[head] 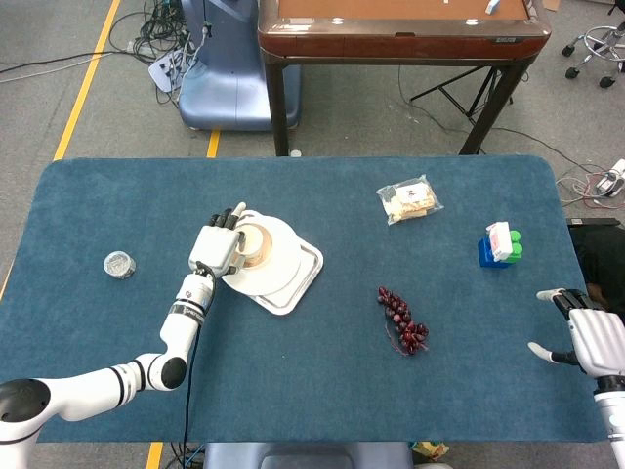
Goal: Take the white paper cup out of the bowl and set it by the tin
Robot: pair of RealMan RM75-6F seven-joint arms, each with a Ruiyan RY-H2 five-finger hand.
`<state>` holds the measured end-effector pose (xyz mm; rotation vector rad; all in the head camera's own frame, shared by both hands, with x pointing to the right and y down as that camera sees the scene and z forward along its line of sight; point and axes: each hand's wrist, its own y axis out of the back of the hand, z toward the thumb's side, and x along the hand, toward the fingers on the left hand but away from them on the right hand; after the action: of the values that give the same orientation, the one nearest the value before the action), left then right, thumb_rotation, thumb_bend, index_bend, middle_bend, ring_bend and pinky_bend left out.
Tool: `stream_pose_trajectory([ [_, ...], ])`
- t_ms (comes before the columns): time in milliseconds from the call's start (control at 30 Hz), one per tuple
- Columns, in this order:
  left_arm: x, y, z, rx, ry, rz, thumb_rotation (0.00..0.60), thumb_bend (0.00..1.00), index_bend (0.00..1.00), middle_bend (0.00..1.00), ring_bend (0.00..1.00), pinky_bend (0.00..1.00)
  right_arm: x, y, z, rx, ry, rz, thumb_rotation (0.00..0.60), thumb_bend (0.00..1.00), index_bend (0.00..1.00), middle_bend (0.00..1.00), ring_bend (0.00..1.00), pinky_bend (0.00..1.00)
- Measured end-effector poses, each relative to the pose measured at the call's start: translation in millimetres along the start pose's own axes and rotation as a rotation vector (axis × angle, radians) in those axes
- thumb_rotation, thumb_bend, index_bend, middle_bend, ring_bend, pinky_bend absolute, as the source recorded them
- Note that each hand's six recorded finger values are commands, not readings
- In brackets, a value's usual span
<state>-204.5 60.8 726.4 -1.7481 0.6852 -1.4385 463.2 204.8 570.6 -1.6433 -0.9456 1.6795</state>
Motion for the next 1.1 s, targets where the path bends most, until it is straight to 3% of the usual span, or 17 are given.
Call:
stream_pose_trajectory([
  [733, -4, 2, -1, -0.007, -0.008, 0.018, 0.6, 0.37, 0.59, 0.0, 0.0, 0.1, -1, 0, -1, 0.002, -0.004, 0.001, 0.6, 0.05, 0.29, 0.28, 0.19, 0.31],
  [1100, -14, 24, 3, 0.013, -0.021, 0.061, 0.6, 0.37, 0.59, 0.0, 0.0, 0.1, -1, -1, -1, 0.004, -0.004, 0.003, 0.6, 0.05, 0.29, 0.28, 0.19, 0.31],
])
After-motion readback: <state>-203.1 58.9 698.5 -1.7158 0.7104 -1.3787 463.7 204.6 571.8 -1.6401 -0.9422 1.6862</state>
